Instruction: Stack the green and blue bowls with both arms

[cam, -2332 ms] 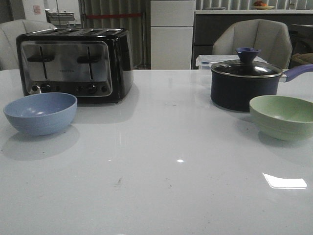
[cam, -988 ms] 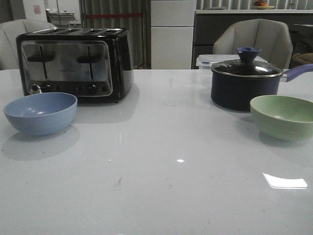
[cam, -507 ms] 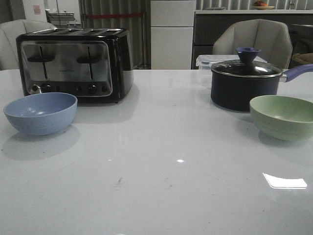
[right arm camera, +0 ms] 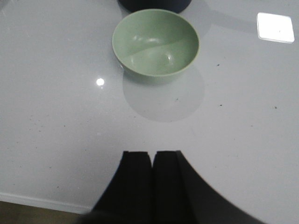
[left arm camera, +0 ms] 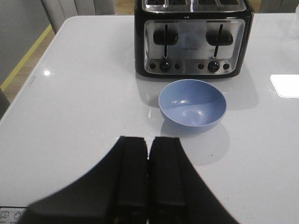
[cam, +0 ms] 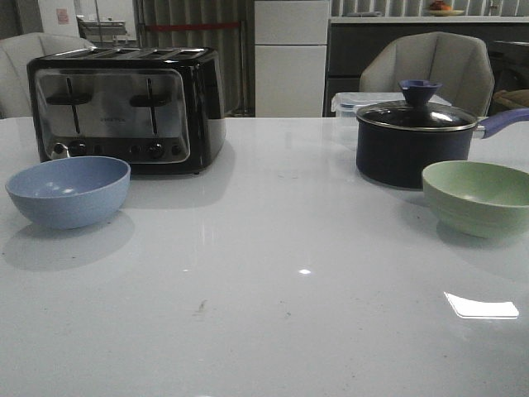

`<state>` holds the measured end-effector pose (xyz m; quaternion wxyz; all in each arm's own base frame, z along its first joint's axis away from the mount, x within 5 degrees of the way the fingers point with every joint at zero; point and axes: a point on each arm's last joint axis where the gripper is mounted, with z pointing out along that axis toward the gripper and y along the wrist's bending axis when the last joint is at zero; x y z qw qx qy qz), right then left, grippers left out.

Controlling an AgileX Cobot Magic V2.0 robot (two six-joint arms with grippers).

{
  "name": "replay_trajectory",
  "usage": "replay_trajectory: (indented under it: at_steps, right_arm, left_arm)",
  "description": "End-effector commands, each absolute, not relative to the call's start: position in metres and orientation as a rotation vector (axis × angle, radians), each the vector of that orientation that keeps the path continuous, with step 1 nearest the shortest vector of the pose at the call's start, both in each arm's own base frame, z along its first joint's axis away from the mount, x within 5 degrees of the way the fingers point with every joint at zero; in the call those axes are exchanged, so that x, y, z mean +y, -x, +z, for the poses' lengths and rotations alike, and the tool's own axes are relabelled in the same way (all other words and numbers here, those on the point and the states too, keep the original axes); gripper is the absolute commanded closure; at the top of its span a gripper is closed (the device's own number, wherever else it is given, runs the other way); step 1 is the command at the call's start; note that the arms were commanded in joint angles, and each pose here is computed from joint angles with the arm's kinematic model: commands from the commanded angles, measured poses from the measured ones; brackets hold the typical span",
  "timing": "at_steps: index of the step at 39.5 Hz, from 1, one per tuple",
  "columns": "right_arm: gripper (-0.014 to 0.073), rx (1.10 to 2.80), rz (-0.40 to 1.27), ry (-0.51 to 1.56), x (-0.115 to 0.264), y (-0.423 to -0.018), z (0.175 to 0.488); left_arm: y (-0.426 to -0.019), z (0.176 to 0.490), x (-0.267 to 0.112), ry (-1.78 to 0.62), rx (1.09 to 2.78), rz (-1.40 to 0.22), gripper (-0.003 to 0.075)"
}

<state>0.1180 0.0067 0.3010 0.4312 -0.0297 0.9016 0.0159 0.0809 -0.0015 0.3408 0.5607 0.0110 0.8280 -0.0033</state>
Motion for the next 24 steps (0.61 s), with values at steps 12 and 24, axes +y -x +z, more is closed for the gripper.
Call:
replay_trajectory:
  at_steps: [12,24]
  right_arm:
    - [0.0577,2.278,0.03,0.071,0.006,-0.141,0.301]
    - [0.0246,2.317,0.03,0.071,0.007,-0.15,0.295]
  left_arm:
    - [-0.098,0.348,-0.003,-0.015,1.937,-0.026,0.0625]
    - [-0.105,0.344,-0.003,-0.014,1.977,-0.028,0.0378]
